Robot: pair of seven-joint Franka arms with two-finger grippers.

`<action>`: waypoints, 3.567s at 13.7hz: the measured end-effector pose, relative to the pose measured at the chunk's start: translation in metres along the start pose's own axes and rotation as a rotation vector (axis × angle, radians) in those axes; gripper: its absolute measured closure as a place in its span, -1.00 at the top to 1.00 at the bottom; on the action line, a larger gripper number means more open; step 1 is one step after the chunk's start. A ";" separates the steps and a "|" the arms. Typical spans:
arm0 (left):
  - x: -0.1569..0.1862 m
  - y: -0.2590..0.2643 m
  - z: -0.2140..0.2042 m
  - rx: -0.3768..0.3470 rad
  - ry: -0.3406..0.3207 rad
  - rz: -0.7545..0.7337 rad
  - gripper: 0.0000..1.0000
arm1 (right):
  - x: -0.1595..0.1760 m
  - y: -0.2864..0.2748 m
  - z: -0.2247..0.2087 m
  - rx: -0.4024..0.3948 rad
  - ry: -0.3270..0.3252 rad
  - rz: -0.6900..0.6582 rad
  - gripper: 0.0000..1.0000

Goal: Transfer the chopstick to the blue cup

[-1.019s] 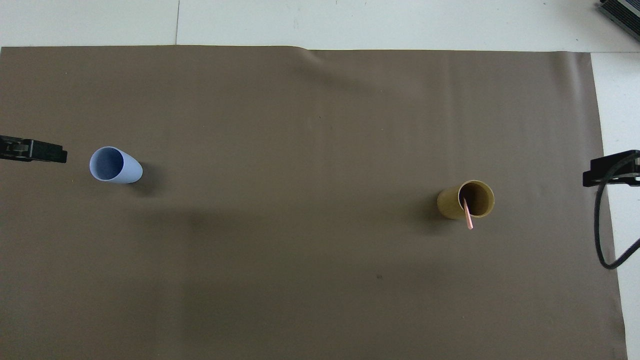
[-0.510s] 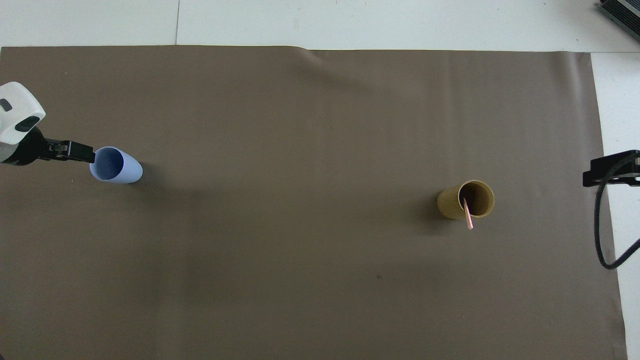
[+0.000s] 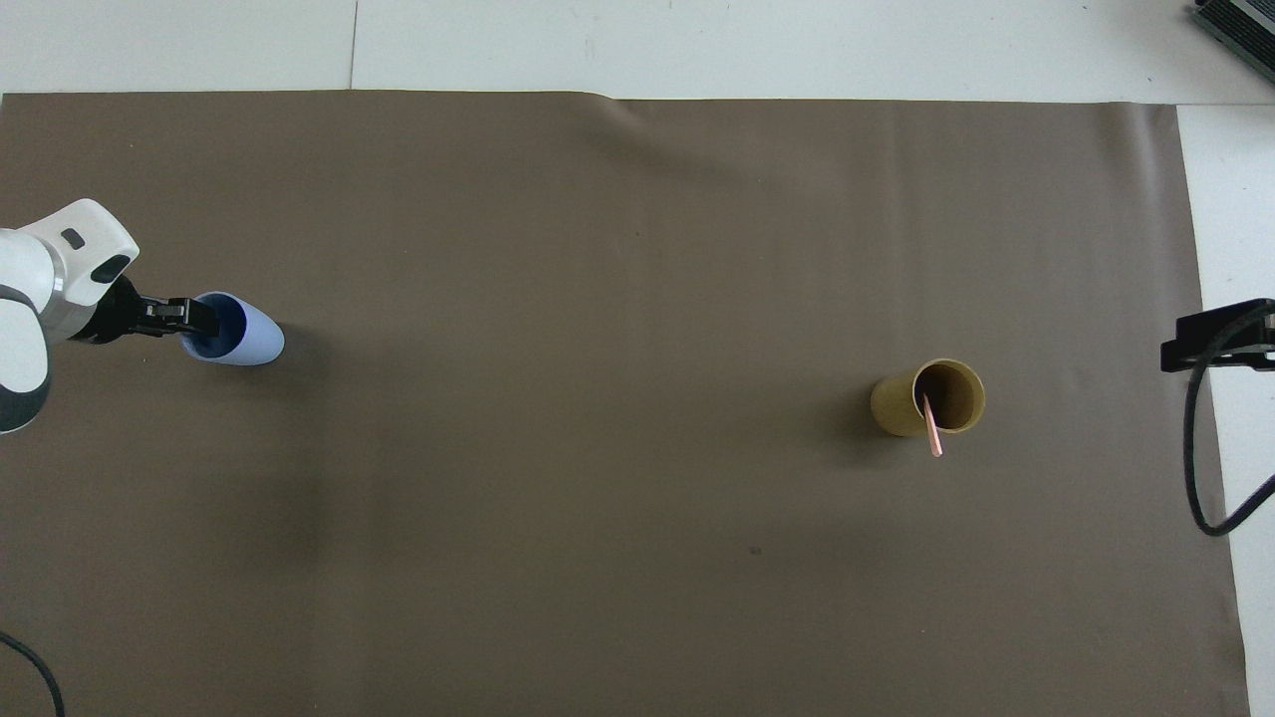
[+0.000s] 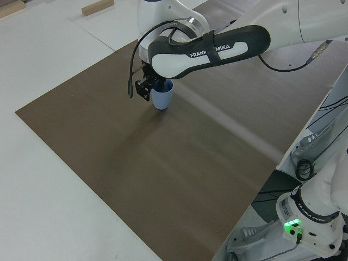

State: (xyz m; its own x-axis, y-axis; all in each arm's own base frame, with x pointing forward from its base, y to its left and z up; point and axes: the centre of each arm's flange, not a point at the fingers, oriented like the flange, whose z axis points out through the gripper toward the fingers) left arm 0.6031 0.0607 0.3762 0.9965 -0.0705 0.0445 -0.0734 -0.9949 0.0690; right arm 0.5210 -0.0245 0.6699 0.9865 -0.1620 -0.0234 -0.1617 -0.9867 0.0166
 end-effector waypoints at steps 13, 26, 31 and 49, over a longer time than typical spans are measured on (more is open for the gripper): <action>-0.001 0.124 -0.020 -0.023 -0.003 0.061 -0.90 | 0.000 0.000 0.000 0.000 0.000 0.000 1.00; -0.116 0.458 0.009 -0.032 -0.059 0.005 -0.90 | 0.000 0.000 0.000 0.000 0.000 0.000 1.00; -0.116 0.469 0.035 -0.036 -0.044 0.016 -0.90 | 0.000 0.000 0.000 0.000 0.000 0.000 1.00; -0.045 0.228 -0.223 -0.076 0.145 0.127 1.00 | 0.046 -0.062 0.177 0.152 -0.181 0.365 1.00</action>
State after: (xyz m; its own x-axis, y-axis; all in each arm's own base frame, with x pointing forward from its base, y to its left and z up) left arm 0.5331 -0.1465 0.6120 0.9634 -0.1782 0.2002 -0.2061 -0.9701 0.1281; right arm 0.5717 0.0266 0.4906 0.8455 -0.4873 -0.2186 -0.5147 -0.8526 -0.0904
